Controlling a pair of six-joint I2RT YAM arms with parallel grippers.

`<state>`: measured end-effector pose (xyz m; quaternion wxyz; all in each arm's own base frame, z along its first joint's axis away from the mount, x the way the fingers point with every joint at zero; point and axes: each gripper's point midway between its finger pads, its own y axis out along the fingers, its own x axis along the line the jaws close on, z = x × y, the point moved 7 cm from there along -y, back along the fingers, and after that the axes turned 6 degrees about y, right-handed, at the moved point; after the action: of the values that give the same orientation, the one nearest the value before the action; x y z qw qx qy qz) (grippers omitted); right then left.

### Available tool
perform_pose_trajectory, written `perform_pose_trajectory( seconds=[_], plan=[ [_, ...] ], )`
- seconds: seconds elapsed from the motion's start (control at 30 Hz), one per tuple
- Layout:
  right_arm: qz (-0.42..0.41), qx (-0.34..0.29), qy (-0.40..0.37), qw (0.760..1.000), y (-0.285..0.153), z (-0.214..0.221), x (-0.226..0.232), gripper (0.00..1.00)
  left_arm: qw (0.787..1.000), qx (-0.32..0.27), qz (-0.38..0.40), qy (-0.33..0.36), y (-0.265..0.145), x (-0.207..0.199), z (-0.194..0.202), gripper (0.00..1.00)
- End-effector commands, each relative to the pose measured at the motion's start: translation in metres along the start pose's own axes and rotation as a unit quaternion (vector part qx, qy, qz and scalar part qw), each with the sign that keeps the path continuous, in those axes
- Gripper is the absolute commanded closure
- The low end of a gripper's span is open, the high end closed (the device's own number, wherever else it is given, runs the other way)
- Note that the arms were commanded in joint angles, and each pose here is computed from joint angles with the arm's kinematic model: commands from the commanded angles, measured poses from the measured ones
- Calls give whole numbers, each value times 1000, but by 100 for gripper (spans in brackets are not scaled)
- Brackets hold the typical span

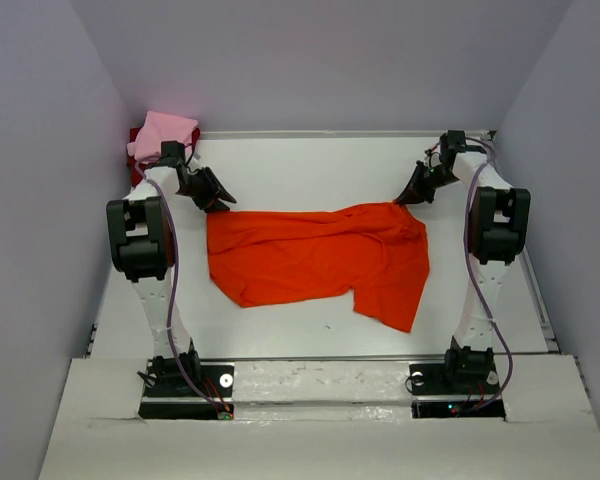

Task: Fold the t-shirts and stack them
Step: Fold the flattened tshirt in 1/3 of the way

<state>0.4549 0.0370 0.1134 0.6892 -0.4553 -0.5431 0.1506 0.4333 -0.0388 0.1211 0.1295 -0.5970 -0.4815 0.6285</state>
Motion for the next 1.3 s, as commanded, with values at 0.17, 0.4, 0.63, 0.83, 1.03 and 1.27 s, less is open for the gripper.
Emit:
perform_pose_trajectory(
  seconds=[0.17, 0.4, 0.63, 0.83, 1.03, 1.27],
  plan=[
    [-12, -8, -19, 1000, -10, -4, 14, 100, 1000, 8, -30, 2, -17, -10, -2, 61],
    [-12, -8, -20, 1000, -10, -4, 13, 100, 999, 37, -9, -3, -21, -21, 13, 100],
    [-11, -9, -24, 1000, -11, -4, 13, 100, 997, 67, -35, 4, -10, -22, 38, 100],
    [-16, -9, -24, 1000, -13, -4, 16, 100, 995, 94, -40, 7, 4, -26, 61, 100],
    [-38, -10, -35, 999, -28, -2, 36, 100, 993, 106, -57, 1, 20, -13, 70, 100],
    [-68, -7, -50, 996, -56, 18, 58, 100, 991, 108, -83, -5, 36, -1, 66, 100]
  ],
)
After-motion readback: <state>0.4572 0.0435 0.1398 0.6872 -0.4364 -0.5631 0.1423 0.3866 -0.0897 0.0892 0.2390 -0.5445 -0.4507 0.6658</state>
